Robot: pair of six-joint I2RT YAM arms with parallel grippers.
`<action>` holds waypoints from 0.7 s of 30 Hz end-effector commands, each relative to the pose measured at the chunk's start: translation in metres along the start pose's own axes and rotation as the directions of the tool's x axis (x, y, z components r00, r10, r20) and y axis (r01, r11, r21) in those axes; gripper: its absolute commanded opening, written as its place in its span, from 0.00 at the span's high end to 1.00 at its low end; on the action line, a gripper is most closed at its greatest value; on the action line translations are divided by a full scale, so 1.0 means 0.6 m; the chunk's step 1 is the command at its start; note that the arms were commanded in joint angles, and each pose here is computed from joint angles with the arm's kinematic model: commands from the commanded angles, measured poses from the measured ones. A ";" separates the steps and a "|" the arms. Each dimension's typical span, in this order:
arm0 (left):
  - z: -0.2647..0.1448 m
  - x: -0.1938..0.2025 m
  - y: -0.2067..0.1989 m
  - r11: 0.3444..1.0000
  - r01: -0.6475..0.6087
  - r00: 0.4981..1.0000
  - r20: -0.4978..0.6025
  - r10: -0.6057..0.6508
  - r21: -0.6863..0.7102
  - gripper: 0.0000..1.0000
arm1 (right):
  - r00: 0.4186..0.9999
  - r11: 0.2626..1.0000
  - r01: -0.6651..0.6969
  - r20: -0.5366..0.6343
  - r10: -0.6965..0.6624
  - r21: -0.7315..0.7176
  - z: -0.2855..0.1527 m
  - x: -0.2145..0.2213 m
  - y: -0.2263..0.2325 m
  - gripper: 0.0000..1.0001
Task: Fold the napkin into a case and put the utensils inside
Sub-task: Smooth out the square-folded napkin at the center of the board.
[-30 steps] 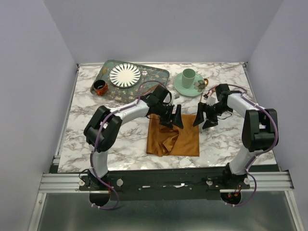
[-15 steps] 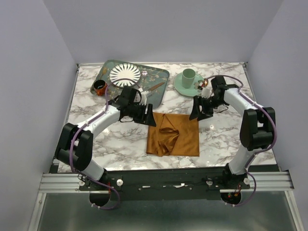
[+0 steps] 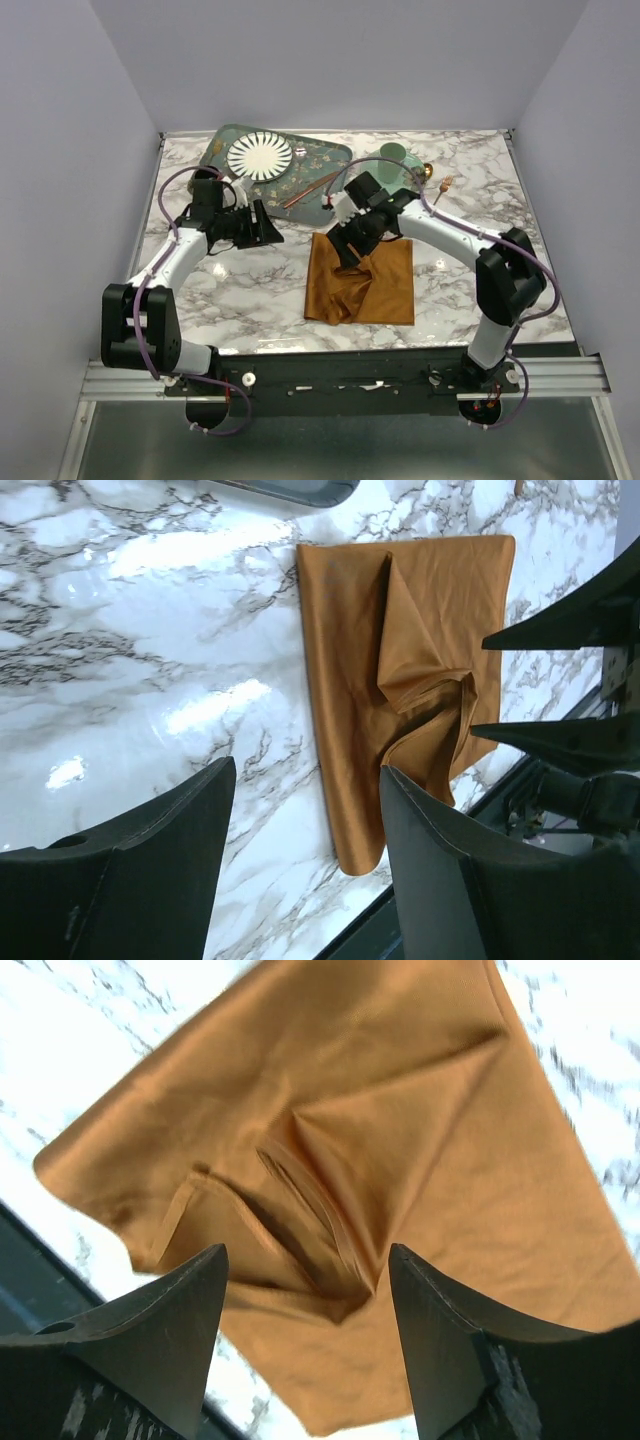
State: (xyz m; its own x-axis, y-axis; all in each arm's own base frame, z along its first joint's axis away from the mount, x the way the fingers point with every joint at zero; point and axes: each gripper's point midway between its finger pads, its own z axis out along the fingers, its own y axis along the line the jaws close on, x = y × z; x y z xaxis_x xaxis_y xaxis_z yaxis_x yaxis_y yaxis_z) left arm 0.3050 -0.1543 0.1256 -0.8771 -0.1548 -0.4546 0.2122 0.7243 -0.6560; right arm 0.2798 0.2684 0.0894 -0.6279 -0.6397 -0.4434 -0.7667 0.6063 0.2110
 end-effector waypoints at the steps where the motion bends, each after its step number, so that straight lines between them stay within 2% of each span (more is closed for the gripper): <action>1: -0.025 -0.006 0.003 1.000 0.018 0.999 0.048 -0.018 0.010 0.31 | 0.988 0.974 0.155 -0.008 -0.156 0.168 0.037 -0.035 -0.012 0.26; 8: -0.034 -0.009 0.005 1.000 0.012 0.997 0.079 -0.012 0.001 0.31 | 0.978 0.955 0.208 -0.044 -0.203 0.210 0.075 -0.050 -0.003 0.27; 12: -0.033 -0.009 0.008 1.000 0.017 0.997 0.076 -0.017 0.000 0.31 | 0.976 0.952 0.216 -0.046 -0.211 0.217 0.084 -0.054 0.000 0.33; 15: -0.033 -0.010 0.008 1.000 0.016 0.997 0.077 -0.016 -0.002 0.31 | 0.976 0.952 0.217 -0.046 -0.212 0.217 0.082 -0.052 0.001 0.42; 18: -0.033 -0.011 0.010 1.000 0.013 0.997 0.077 -0.013 -0.004 0.31 | 0.974 0.943 0.224 -0.053 -0.218 0.247 0.073 -0.045 -0.007 0.60; 19: -0.032 -0.010 0.011 1.000 0.018 0.997 0.074 -0.017 -0.005 0.31 | 0.974 0.941 0.224 -0.048 -0.219 0.253 0.065 -0.044 -0.008 0.71; 21: -0.032 -0.012 0.010 1.000 0.014 0.997 0.074 -0.013 -0.004 0.30 | 0.972 0.936 0.235 -0.061 -0.227 0.263 0.062 -0.032 -0.011 0.80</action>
State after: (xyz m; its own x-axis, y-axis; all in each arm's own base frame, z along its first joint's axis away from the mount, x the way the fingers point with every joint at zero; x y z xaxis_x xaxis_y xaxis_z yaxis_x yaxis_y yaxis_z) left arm 0.3030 -0.1366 0.1314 -0.8551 -0.2139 -0.4722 0.1801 0.7317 -0.6574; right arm 0.2982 0.3024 0.0523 -0.4693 -0.7847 -0.4049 -0.8408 0.5373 -0.0667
